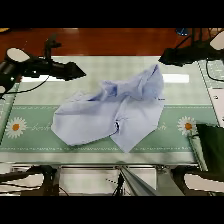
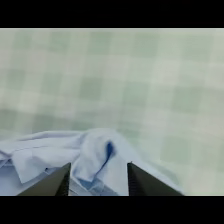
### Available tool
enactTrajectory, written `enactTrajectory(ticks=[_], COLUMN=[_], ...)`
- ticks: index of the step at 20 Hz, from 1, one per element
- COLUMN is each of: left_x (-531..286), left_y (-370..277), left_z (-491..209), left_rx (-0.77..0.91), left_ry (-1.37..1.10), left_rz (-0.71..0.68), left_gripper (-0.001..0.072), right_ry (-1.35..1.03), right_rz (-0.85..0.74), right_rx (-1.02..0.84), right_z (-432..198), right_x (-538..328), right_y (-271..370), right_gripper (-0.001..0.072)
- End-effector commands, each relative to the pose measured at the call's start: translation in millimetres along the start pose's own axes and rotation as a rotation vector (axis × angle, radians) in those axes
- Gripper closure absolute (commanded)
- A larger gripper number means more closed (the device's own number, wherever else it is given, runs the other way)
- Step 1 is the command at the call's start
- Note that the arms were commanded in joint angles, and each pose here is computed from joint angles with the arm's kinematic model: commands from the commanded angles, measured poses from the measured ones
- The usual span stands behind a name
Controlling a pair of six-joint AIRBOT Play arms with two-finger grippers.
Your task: Fold the shirts.
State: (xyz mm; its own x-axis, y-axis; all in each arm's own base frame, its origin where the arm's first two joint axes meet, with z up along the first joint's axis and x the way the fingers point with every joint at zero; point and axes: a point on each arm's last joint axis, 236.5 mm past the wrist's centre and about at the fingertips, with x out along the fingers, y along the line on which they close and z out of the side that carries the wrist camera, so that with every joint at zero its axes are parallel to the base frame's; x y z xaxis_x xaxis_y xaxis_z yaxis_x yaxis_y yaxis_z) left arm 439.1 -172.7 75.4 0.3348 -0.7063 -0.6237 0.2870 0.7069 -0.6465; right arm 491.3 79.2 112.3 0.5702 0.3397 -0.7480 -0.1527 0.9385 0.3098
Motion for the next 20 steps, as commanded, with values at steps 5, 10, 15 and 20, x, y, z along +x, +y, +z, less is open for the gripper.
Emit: enactTrajectory(ticks=[5, 10, 15, 20], left_x=[-147.6, -150.4, -111.0, -92.6], left_y=[66.3, 105.1, 104.0, 115.4], left_z=[-42.6, -153.9, -247.7, -273.8], left_rx=[-0.256, -0.466, -0.624, -0.647], left_ry=[0.107, 0.204, 0.375, 0.38], left_rz=[0.186, 0.292, 0.226, 0.232], left_gripper=[0.0345, 0.0284, 0.0036, 0.0036], right_ry=[0.211, 0.315, 0.413, 0.396], right_rz=[-0.347, -0.22, 0.019, 0.05], right_rx=[-0.067, 0.116, 0.196, 0.211], right_z=[-56.2, -152.0, -217.6, -218.4], right_x=[-125.2, -100.8, -56.7, -50.4], right_y=[-97.8, -111.2, -74.5, -68.8], right_gripper=[0.027, 0.0214, 0.0214, 0.0214])
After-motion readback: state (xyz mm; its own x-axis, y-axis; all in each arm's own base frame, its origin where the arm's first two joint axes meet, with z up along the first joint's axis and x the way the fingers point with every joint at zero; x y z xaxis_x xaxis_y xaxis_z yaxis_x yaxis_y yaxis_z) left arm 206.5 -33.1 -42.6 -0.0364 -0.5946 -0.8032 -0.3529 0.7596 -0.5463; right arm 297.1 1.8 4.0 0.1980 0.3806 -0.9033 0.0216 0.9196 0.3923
